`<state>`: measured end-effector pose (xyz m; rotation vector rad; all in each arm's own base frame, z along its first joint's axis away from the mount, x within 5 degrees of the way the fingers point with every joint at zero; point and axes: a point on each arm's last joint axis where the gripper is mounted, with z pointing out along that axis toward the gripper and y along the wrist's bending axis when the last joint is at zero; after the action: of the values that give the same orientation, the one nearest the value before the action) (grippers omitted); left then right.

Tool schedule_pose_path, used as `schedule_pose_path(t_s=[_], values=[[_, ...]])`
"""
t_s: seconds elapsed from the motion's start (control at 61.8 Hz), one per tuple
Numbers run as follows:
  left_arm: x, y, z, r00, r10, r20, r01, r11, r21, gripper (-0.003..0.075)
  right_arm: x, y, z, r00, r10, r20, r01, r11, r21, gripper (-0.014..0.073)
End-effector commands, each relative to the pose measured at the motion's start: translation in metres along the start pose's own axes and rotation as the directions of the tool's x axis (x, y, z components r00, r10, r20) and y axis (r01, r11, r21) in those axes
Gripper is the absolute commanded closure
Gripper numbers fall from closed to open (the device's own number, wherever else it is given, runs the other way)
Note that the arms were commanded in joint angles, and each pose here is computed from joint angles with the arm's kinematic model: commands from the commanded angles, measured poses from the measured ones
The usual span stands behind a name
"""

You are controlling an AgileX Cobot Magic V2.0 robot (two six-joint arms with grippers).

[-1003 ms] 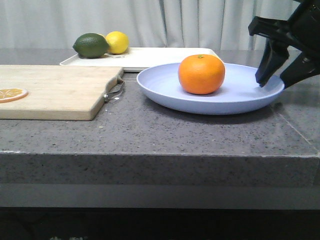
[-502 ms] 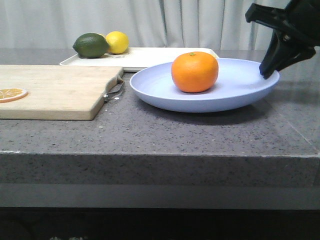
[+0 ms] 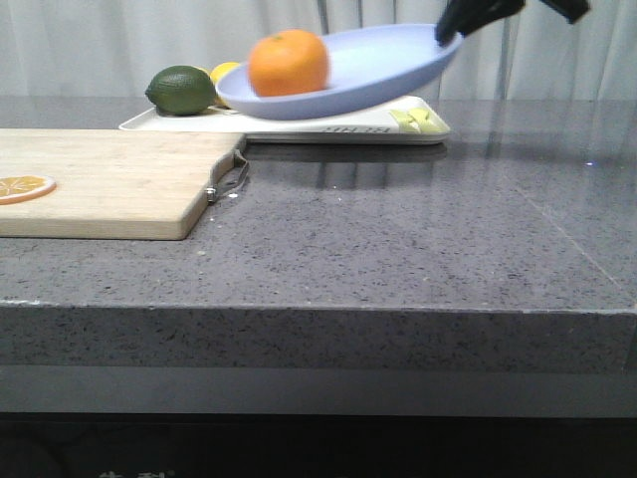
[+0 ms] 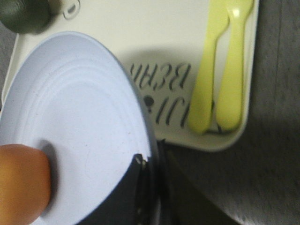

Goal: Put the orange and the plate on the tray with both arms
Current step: 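Grip the plate rim with the right gripper and lift the plate, then lower the plate with the orange onto the white tray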

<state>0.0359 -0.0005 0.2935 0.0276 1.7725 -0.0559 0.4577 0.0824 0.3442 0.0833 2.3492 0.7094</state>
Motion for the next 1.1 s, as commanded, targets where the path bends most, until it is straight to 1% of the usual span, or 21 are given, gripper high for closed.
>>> schedule_pose_path(t_s=[0.0, 0.146, 0.21, 0.291, 0.534, 0.664, 0.744, 0.939, 1.003, 1.084], values=[[-0.015, -0.001, -0.002, 0.995, -0.009, 0.100, 0.009, 1.000, 0.008, 0.0738, -0.034, 0.025, -0.016, 0.987, 0.051, 0.153, -0.033, 0.993, -0.116, 0.0655], [-0.015, -0.001, -0.002, 0.995, -0.009, 0.100, 0.009, 1.000, 0.008, 0.0738, -0.056, 0.020, 0.017, 0.970, 0.128, 0.207, -0.093, 0.981, -0.171, 0.0655], [-0.015, -0.001, -0.002, 0.995, -0.009, 0.100, 0.009, 1.000, 0.008, 0.0738, -0.059, 0.013, 0.033, 0.963, 0.165, 0.211, -0.126, 0.974, -0.187, 0.0655], [-0.015, -0.001, -0.002, 0.995, -0.009, 0.100, 0.009, 1.000, 0.008, 0.0738, -0.063, 0.009, 0.045, 0.953, 0.191, 0.235, -0.141, 0.967, -0.213, 0.0655], [-0.015, -0.001, -0.002, 0.995, -0.009, 0.100, 0.009, 1.000, 0.008, 0.0738, -0.056, -0.009, 0.081, 0.948, 0.228, 0.222, -0.179, 0.959, -0.222, 0.0655], [-0.015, -0.001, -0.002, 0.995, -0.009, 0.100, 0.009, 1.000, 0.008, 0.0738, -0.052, -0.008, 0.089, 0.950, 0.224, 0.218, -0.175, 0.959, -0.223, 0.0648], [-0.015, -0.001, -0.002, 0.995, -0.009, 0.100, 0.009, 1.000, 0.008, 0.0738, -0.049, -0.007, 0.095, 0.952, 0.224, 0.209, -0.176, 0.959, -0.224, 0.0597], [-0.015, -0.001, -0.002, 0.995, -0.009, 0.100, 0.009, 1.000, 0.008, 0.0738, -0.044, -0.004, 0.101, 0.958, 0.218, 0.184, -0.175, 0.959, -0.222, 0.0347], [-0.015, -0.001, -0.002, 0.995, -0.009, 0.100, 0.009, 1.000, 0.008, 0.0738, -0.048, -0.007, 0.094, 0.957, 0.218, 0.194, -0.174, 0.960, -0.219, 0.0310], [-0.015, -0.001, -0.002, 0.995, -0.009, 0.100, 0.009, 1.000, 0.008, 0.0738, -0.057, -0.012, 0.078, 0.952, 0.217, 0.215, -0.170, 0.961, -0.217, 0.0308]])
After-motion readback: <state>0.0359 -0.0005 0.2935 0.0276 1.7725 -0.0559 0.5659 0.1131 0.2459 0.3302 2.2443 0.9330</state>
